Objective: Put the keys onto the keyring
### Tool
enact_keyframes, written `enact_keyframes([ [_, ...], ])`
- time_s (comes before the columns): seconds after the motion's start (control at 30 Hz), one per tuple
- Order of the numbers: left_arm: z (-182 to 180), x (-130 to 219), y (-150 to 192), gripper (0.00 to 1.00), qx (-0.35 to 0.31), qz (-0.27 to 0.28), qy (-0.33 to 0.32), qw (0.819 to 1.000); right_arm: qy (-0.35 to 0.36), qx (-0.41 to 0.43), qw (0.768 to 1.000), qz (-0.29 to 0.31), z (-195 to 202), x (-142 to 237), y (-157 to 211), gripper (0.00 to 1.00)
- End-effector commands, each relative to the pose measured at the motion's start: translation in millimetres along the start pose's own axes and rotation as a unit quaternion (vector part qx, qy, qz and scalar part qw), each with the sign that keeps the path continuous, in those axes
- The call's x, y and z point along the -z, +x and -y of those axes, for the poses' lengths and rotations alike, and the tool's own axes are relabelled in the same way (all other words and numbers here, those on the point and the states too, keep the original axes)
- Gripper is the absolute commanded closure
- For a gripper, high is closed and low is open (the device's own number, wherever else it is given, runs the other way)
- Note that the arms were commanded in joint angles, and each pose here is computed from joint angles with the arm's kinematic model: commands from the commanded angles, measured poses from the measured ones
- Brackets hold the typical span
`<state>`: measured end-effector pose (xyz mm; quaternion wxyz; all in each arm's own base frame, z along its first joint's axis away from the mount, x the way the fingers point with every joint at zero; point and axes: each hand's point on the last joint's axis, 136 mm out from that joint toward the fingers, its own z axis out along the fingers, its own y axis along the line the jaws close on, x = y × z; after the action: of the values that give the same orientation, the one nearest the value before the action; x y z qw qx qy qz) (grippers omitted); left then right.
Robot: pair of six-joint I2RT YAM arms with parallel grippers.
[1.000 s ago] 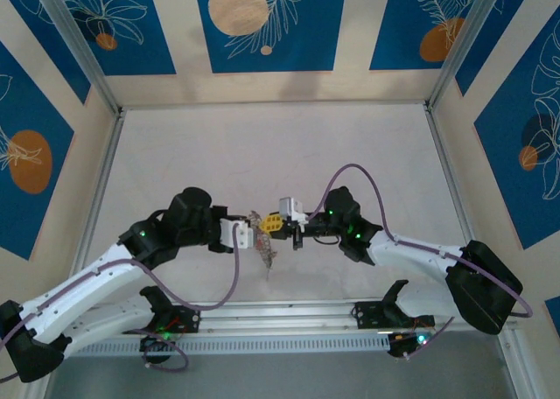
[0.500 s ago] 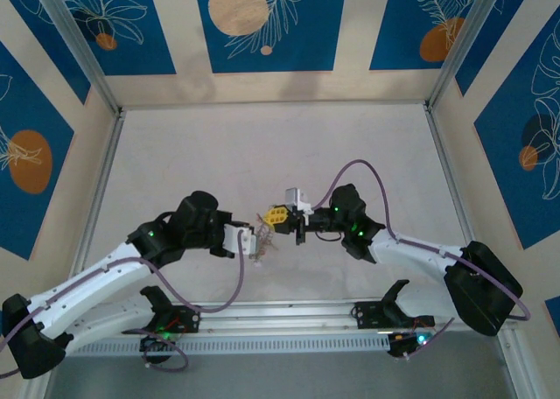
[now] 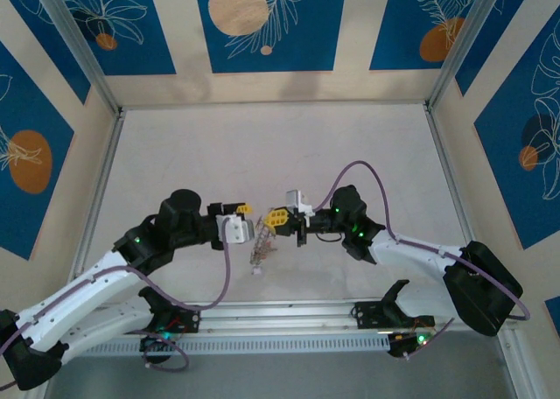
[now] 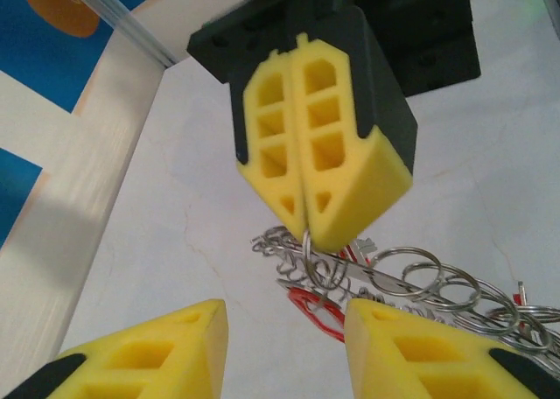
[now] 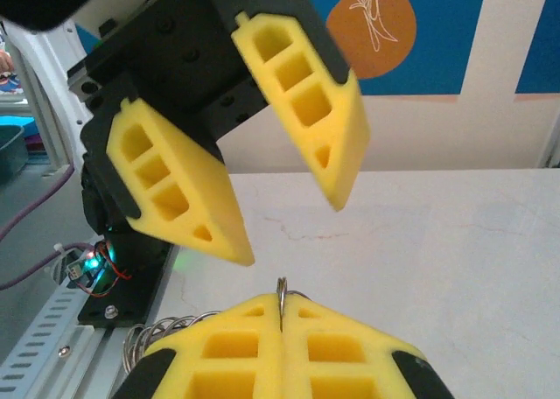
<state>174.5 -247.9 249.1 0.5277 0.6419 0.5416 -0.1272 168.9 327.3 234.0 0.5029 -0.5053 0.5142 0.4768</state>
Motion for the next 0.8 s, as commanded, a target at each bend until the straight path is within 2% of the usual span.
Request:
enact_keyframes([
  [0.0, 2.3, -3.7, -9.3, 0.60, 0.031, 0.031, 0.017, 0.999, -0.016, 0.028, 0.999, 0.019, -4.5, 0.9, -12.6, 1.00],
  [0.5, 17.5, -21.5, -1.4, 0.71, 0.101, 0.049, 0.081, 0.990, -0.023, 0.038, 0.999, 0.023, -8.6, 1.9, -14.1, 1.00],
  [0.77, 14.4, -22.3, 0.9, 0.93, 0.121, 0.048, 0.081, 0.988, -0.026, 0.045, 0.999, 0.014, -9.5, 1.1, -10.4, 1.00],
])
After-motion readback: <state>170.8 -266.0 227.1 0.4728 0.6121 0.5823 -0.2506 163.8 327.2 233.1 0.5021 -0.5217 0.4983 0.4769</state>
